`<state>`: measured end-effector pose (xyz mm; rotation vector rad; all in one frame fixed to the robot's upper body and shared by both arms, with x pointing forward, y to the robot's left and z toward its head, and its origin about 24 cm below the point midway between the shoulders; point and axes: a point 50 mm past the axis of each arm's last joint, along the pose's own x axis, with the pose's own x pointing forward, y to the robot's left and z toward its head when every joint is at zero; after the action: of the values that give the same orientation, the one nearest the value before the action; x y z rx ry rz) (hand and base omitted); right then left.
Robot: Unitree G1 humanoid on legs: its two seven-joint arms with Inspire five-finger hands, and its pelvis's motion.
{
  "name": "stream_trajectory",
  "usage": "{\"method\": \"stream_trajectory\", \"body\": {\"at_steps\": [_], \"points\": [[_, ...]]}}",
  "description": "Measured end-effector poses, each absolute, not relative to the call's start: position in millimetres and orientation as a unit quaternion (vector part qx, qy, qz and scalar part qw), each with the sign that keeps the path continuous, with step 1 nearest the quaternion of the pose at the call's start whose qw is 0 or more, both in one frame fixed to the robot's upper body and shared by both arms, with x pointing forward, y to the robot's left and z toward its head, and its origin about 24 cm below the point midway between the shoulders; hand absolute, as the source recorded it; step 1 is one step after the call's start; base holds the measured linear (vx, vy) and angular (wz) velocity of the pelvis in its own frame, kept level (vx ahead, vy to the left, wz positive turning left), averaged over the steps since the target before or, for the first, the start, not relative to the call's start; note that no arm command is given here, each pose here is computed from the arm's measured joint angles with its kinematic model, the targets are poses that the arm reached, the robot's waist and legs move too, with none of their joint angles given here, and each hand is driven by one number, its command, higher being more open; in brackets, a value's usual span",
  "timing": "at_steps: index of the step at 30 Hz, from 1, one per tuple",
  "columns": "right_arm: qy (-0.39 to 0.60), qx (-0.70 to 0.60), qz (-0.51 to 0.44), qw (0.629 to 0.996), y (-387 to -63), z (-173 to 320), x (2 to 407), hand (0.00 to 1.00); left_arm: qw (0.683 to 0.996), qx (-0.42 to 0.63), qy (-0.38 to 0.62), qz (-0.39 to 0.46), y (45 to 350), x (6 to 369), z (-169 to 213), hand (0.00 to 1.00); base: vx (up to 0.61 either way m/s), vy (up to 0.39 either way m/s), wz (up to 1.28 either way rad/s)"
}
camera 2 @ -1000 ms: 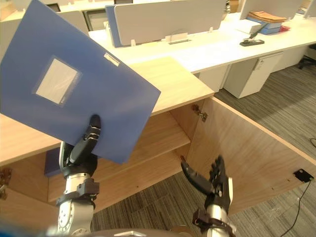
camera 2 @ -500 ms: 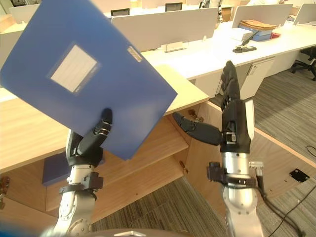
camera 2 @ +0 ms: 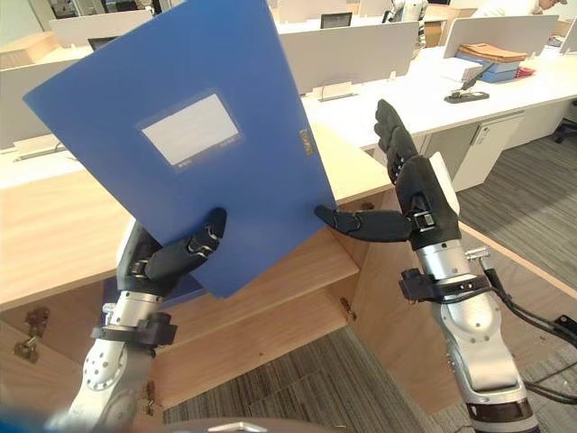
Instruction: Walk over to the cabinet, pick up the folder, carry it to the office cabinet, place the folder inside the office cabinet, then close the office cabinet door
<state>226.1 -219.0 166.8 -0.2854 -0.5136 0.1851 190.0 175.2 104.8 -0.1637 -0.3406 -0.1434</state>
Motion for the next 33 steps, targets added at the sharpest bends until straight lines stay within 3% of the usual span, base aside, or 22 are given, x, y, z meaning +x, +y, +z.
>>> {"method": "stream_trajectory", "body": {"at_steps": [5, 16, 17, 25, 26, 33], "points": [[-0.228, -0.159, 0.158, 0.947, -220.6, 172.0, 230.7, 1.0, 0.98, -0.045, -0.164, -0.102, 179.5, 189.6, 106.6, 0.0, 0.0, 0.013, 0.13], [-0.203, -0.128, 0.304, 0.922, -190.6, 181.7, 244.2, 1.0, 0.98, -0.013, -0.151, -0.125, 181.6, 189.3, 106.7, 0.0, 0.0, 0.006, 0.01], [-0.201, -0.119, 0.307, 0.923, -190.2, 181.7, 245.3, 0.0, 0.981, -0.013, -0.151, -0.124, 181.7, 189.3, 106.8, 0.0, 0.0, 0.0, 0.0], [-0.195, -0.079, 0.334, 0.919, -180.9, 192.1, 260.3, 0.0, 0.98, -0.028, -0.151, -0.123, 179.0, 189.0, 106.5, 0.0, -0.01, 0.003, -0.04], [-0.197, -0.075, 0.336, 0.918, -180.1, 194.1, 261.0, 0.0, 0.98, -0.032, -0.15, -0.128, 178.6, 188.8, 106.5, 1.0, -0.02, 0.006, -0.06], [-0.202, -0.117, 0.357, 0.904, -173.8, 197.1, 258.9, 0.0, 0.978, -0.025, -0.087, -0.189, 180.5, 192.4, 86.7, 1.0, -0.02, 0.003, -0.1]]}}
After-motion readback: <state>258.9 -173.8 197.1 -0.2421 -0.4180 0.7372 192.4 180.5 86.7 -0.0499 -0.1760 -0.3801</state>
